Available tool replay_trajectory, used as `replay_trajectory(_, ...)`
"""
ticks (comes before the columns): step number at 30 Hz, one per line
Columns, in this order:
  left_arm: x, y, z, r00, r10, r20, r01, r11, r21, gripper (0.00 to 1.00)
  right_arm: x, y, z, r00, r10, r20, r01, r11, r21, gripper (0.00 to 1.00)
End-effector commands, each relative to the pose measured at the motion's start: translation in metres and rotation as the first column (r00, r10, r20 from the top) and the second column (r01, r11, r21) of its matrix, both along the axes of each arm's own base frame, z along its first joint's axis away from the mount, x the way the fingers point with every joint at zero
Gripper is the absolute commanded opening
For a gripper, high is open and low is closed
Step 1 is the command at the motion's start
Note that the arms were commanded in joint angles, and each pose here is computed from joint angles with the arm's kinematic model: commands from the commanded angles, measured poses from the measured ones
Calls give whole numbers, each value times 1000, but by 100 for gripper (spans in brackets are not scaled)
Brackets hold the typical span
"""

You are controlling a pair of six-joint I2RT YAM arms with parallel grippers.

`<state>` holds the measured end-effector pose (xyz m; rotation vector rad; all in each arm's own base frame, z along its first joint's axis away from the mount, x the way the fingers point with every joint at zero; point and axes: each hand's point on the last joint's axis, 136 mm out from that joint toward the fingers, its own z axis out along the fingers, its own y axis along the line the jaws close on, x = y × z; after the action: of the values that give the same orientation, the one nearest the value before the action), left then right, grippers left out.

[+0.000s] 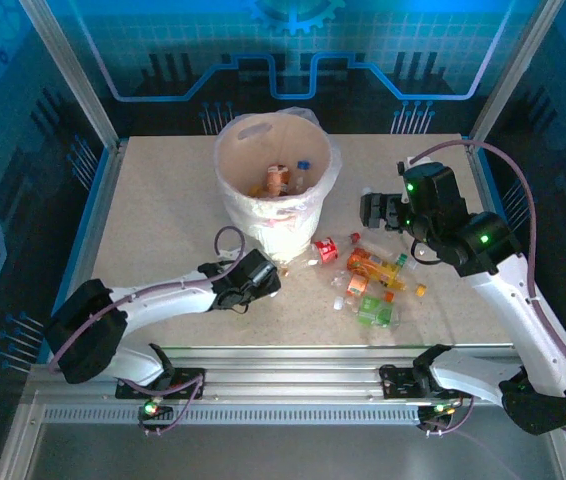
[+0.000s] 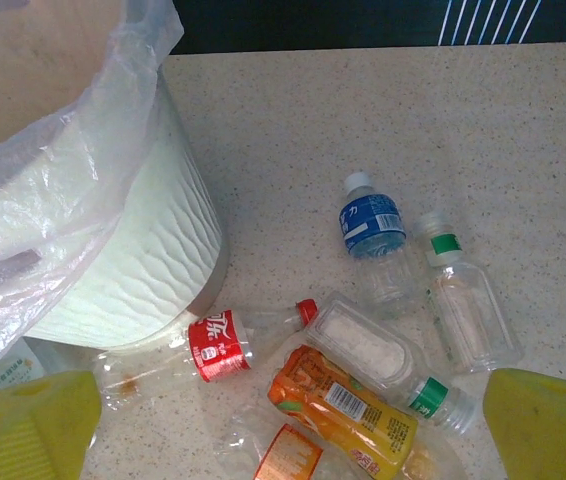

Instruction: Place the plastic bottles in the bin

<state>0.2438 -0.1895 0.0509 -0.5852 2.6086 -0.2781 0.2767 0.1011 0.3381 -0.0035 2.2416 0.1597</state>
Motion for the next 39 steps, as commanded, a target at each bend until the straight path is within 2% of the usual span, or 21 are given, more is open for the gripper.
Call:
replay_trajectory(1,-7,16,-2,999,45,-24,-43,996,77,99,4,-4,2,999,-34,18,34,999,17,100)
replay_trajectory(9,-30,58,-3,989,142,-31,-136,979,154,99,3,-4,-2,999,-41,3,41,999,20,100)
replay_trajectory(15,-38,76,9,982,188,11,-187,971,150,99,4,-2,-3,999,-40,-2,40,999,29,100)
replay_trajectory(25,0,50,55,971,92,221,-101,995,28,99,7,0,-11,999,-44,-21,44,999,28,100)
replay_trajectory(33,26,42,47,972,93,215,-105,993,47,99,7,0,-13,999,-42,-28,43,999,24,100)
replay_trajectory(39,35,43,33,982,101,160,-115,990,78,99,6,-1,-17,998,-48,-36,48,999,18,100)
